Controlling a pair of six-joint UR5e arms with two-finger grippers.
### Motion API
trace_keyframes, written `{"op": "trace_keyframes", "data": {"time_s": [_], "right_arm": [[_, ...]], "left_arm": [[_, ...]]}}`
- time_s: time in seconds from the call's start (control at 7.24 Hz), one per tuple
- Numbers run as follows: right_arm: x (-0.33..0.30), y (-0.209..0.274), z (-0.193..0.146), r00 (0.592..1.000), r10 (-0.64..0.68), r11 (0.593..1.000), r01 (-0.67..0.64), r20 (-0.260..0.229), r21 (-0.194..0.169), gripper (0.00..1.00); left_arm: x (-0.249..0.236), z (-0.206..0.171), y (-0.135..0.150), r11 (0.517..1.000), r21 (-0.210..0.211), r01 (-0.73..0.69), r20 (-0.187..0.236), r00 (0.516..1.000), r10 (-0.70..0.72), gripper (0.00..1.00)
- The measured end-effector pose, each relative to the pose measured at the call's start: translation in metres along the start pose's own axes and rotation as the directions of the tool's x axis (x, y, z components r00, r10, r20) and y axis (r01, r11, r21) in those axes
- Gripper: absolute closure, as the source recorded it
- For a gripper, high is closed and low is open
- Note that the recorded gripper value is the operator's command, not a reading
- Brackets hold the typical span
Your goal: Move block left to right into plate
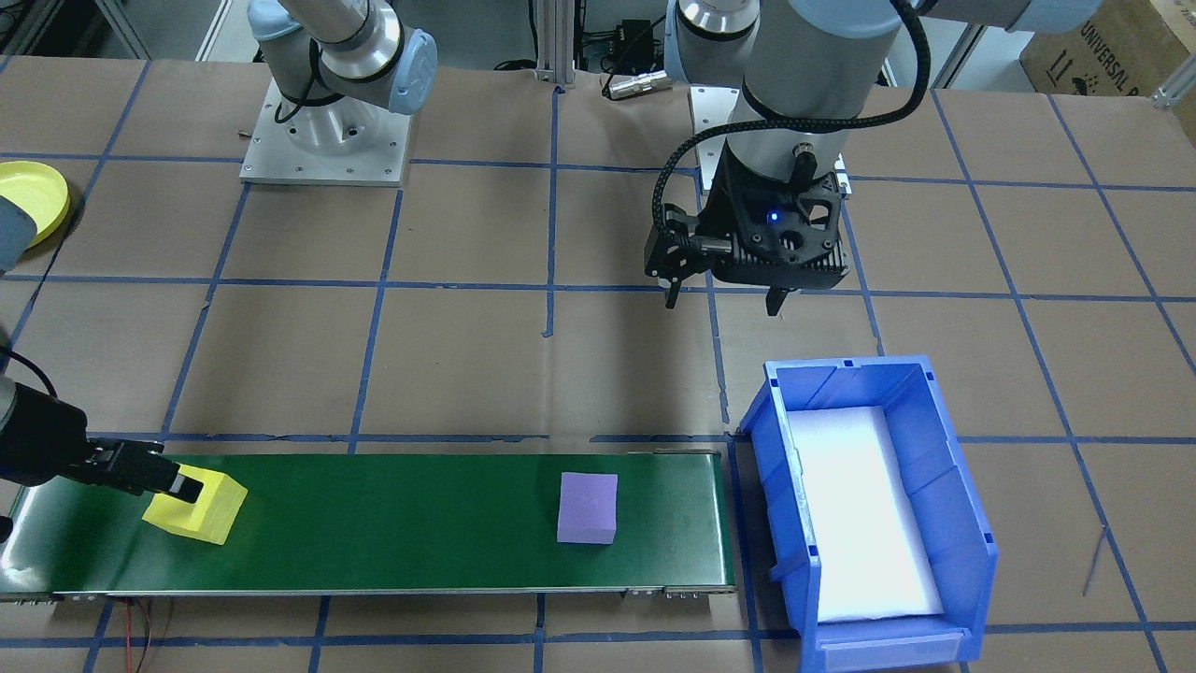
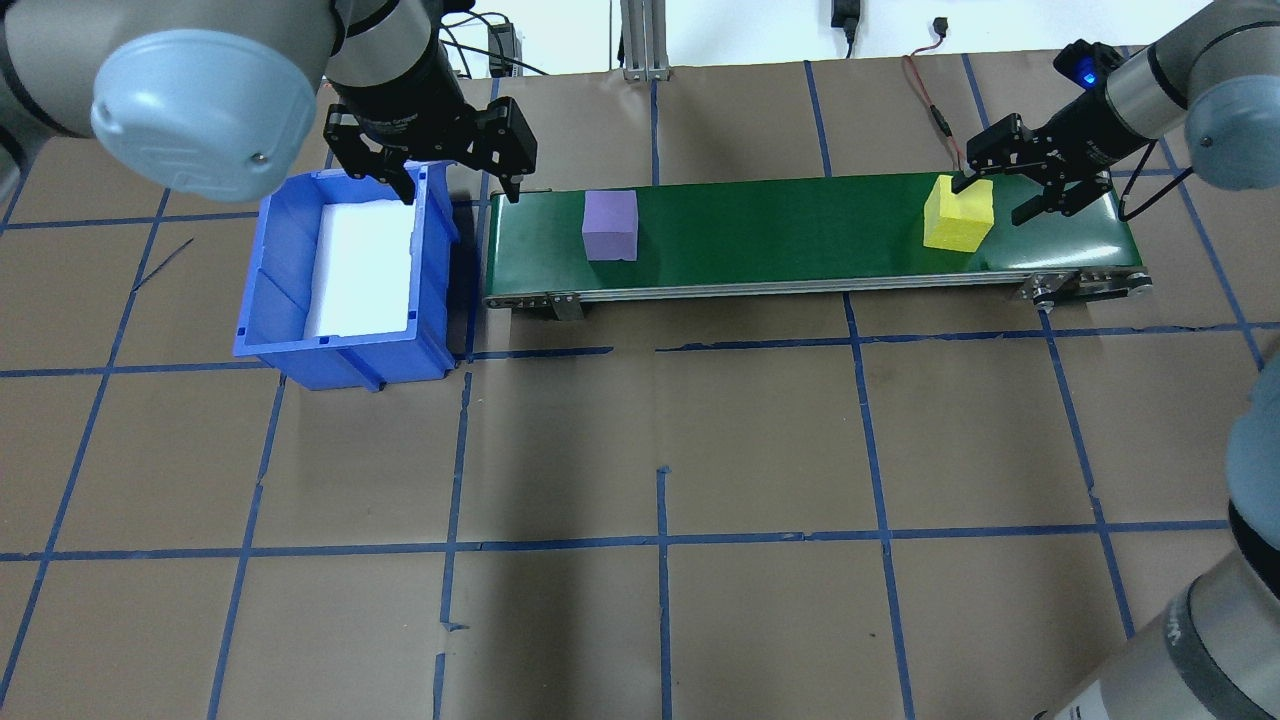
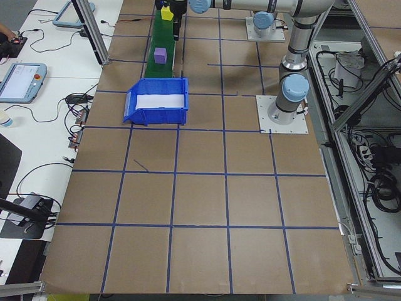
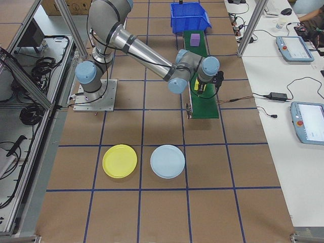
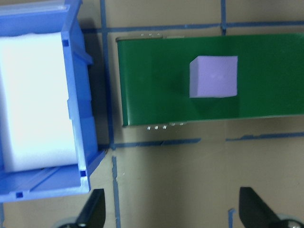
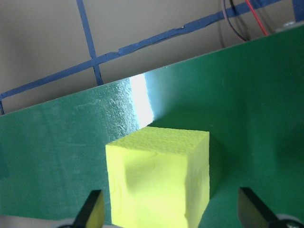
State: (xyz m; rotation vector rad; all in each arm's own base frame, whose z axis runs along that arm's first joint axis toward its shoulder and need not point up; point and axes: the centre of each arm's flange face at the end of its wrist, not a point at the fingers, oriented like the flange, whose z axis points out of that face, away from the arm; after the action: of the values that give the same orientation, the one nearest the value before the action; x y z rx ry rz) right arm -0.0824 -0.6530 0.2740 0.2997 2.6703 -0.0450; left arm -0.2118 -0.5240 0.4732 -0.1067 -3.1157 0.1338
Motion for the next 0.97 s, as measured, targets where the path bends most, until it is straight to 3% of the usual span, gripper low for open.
{"op": "trace_keyframes", "data": {"time_s": [0.28,0.55,0.83,0.97], "right_arm": [[0.003,-0.008,0.002,1.0,-0.01,1.0,0.01,-0.007,0.025,0.0],[0.007,-0.009,0.006,0.999,-0.017,1.0,0.018,-0.031,0.023,0.01],[0.017,-0.005,0.016,0.996,-0.018,1.0,0.017,-0.085,-0.006,0.71],[0.023,-0.004,0.014,0.99,-0.022,1.0,0.02,-0.14,-0.017,0.73]], "left_arm": [[-0.019,-0.001,0.026,1.0,-0.009,-0.013,0.005,1.0,0.013,0.0],[-0.045,-0.013,0.039,1.0,-0.001,0.025,0.017,1.0,-0.025,0.0],[-0.057,-0.017,0.045,0.999,-0.016,0.05,0.024,0.998,-0.05,0.0],[-0.059,-0.019,0.045,0.998,-0.01,0.058,0.024,0.998,-0.057,0.0]]}}
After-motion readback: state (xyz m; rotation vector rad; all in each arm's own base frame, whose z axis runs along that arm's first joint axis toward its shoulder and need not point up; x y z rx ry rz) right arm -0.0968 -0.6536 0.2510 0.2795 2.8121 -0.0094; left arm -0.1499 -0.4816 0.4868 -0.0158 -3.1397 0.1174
